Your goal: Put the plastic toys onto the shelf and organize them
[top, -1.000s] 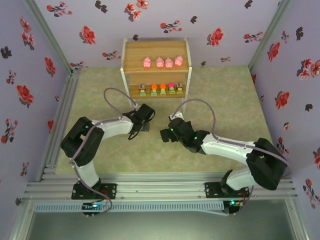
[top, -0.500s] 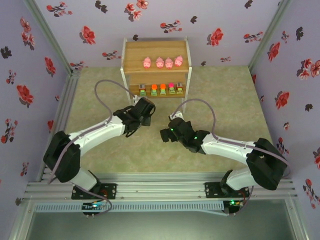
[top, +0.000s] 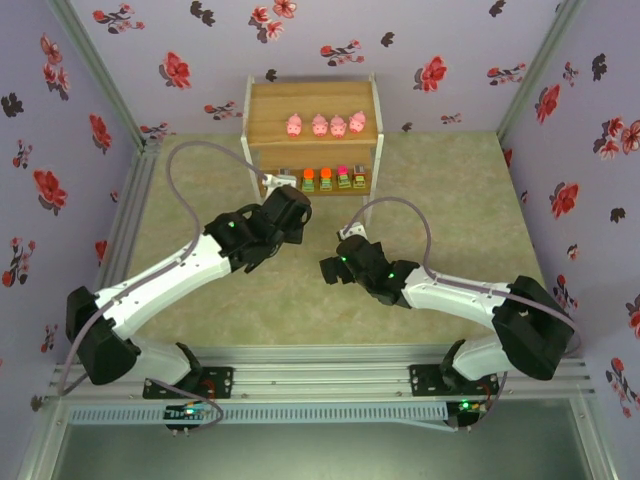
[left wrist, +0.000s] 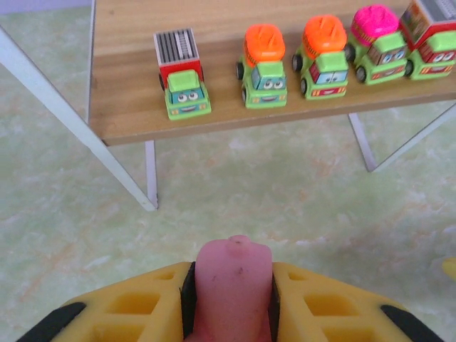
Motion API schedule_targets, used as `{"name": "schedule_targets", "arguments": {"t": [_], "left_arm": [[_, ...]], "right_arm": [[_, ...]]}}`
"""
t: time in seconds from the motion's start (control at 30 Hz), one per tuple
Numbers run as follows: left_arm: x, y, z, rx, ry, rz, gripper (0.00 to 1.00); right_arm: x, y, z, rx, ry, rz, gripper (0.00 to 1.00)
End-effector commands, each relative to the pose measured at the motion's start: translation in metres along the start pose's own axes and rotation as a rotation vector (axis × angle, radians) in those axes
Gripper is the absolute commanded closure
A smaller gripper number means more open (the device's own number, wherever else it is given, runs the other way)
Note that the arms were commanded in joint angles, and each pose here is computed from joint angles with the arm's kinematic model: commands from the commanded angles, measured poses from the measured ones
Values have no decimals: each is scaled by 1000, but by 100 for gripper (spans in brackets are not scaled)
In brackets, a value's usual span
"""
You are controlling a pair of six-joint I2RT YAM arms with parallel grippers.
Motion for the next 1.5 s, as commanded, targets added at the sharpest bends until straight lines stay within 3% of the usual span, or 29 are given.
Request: {"name": "schedule_targets", "arguments": {"t": [0.0,0.37,0.73,1.03,1.47], "left_arm": [[-12,22,8,-27,-30,-37,67],[-52,63,15,-27,-43,-152,66],[-98,83,19,-76,-74,-247,66],[-132,81,30,-110,-57,-290,66],[-164,43,49,-127,-20,-255,66]], "right_arm": [[-5,3,3,10,-7,-8,1],[-5,3,3,11,-5,-7,1],[-6,3,3,14,-5,-10,1],[-6,3,2,16,-3,-10,1],[-6,3,2,23,0,-11,1]]}}
Point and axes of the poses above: each hand's point on the last joint's axis, 136 mm out from that joint toward the fingers, its own y axis back along the fingers, its own z axis along the line the jaws close on, x = y × z, the point moved 10 cm from there along y, back along the fingers, and after that the axes turned 8 degrees about -y, right-handed, at the moved point
